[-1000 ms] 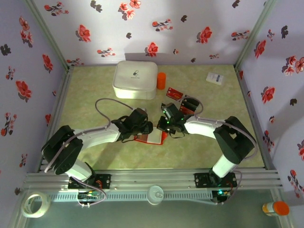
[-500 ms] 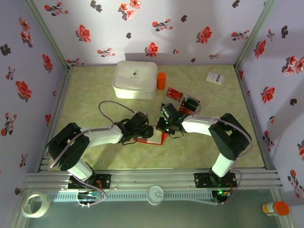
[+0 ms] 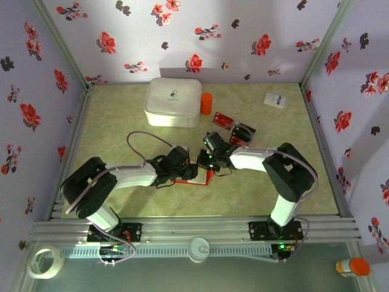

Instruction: Put the credit cards into the card holder

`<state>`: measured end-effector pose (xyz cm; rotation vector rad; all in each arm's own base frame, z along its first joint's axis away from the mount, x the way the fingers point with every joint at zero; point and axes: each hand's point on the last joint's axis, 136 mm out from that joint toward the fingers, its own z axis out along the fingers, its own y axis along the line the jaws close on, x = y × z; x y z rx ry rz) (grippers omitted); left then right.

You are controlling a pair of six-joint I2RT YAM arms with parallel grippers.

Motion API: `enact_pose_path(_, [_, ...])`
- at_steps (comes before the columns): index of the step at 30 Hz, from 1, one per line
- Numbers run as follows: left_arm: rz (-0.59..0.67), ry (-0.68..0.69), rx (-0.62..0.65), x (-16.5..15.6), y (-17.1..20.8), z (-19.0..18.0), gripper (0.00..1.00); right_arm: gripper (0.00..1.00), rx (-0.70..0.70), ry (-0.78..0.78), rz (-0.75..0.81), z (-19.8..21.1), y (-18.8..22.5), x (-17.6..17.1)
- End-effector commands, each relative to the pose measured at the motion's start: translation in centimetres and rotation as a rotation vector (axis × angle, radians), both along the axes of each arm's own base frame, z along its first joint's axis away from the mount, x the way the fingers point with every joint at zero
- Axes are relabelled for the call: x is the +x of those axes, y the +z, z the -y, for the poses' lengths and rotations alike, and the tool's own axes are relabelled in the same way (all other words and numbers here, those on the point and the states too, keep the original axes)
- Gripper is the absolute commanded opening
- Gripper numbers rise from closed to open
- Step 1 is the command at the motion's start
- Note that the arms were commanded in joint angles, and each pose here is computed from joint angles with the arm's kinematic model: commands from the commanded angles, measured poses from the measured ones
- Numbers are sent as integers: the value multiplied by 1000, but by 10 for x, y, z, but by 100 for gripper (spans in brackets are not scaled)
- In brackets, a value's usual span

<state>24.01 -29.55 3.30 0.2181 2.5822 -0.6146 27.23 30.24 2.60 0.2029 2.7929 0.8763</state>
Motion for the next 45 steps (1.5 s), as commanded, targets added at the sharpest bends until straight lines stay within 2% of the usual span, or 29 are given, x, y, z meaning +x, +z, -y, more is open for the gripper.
enact_pose_path(1, [-16, -32, 22, -9, -12, -1, 59, 0, -26, 18, -49, 0, -13, -10])
enact_pose_path(3, [-22, -33, 29, -9, -15, -2, 57, 0, -27, 17, -50, 0, -14, -10])
enact_pose_path(8, [-42, -30, 54, -12, -27, -5, 38, 0, -14, 19, -42, -3, -9, -8])
enact_pose_path(10, [-48, -32, 59, -13, -30, -5, 35, 0, -5, 22, -34, -5, -4, -6])
enact_pose_path(13, [-53, -33, 65, -15, -33, -6, 35, 4, 8, 30, -24, -8, 4, -5])
enact_pose_path(19, [-50, -31, 59, -15, -31, -6, 35, 31, 15, 13, 28, -2, 26, -3])
enact_pose_path(23, [-48, -30, 57, -15, -30, -6, 35, 39, 5, -1, 26, 3, 24, -6])
enact_pose_path(34, [-50, -27, 55, -16, -30, -7, 35, 48, 2, -32, -17, 5, 3, -9])
enact_pose_path(45, [-47, -29, 51, -16, -29, -7, 32, 47, 53, -29, -49, -5, -5, -10])
